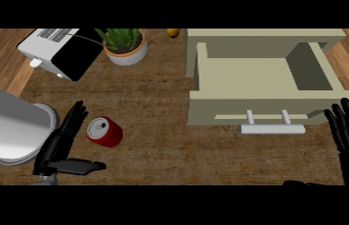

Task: Pick up the can, place it into the drawer and close the drawer

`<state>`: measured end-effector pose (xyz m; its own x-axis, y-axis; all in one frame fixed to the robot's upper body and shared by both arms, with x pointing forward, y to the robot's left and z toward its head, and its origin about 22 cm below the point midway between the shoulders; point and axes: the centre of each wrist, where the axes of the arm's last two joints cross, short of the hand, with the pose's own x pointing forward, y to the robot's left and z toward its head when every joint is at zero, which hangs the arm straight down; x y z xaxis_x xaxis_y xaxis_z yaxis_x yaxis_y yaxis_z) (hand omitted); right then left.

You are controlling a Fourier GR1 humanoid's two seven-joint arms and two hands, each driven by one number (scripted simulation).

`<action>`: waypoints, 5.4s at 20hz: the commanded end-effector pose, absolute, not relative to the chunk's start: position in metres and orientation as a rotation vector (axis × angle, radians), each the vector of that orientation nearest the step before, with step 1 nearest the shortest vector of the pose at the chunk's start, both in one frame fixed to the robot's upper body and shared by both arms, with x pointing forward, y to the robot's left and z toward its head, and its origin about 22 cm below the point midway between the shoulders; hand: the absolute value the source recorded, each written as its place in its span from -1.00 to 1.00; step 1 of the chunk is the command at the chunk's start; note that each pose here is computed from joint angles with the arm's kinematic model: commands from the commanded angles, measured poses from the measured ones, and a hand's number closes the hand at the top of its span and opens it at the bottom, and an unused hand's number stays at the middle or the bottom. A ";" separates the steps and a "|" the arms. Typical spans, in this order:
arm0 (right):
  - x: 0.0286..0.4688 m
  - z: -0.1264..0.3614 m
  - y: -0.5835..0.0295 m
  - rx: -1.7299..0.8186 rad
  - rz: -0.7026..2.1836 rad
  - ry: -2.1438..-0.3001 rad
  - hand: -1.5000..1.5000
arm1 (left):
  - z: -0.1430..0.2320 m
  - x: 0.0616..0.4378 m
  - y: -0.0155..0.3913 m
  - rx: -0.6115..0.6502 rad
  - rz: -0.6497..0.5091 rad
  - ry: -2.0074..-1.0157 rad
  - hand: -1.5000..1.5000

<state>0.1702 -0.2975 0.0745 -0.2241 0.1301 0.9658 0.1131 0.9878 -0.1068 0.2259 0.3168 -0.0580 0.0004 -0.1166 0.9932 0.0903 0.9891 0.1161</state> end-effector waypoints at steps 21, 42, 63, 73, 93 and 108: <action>0.166 0.084 -0.295 -0.199 0.011 -1.815 -1.00 | -0.085 0.258 0.317 0.016 -0.124 -1.536 -1.00; 0.141 0.105 -0.305 -0.175 -0.007 -1.813 -1.00 | -0.101 0.267 0.268 -0.086 -0.148 -1.548 1.00; 0.146 0.091 -0.293 -0.176 -0.031 -1.809 -1.00 | -0.055 0.286 0.273 0.050 0.144 -1.665 1.00; 0.151 0.088 -0.294 -0.163 -0.037 -1.839 -1.00 | 0.032 0.328 0.209 -0.002 -0.017 -1.755 1.00; 0.143 0.103 -0.303 -0.206 -0.043 -1.838 -1.00 | 0.179 0.358 0.076 -0.055 -0.158 -1.805 1.00; 0.139 0.112 -0.308 -0.190 -0.021 -1.832 -1.00 | 0.240 0.409 0.007 -0.003 -0.189 -1.794 1.00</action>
<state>0.1435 -0.3042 0.1038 -0.2552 0.1186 0.9596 0.1409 0.9864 -0.0844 0.3958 0.0122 0.2303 -0.2415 -0.0839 0.9668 0.1078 0.9878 0.1127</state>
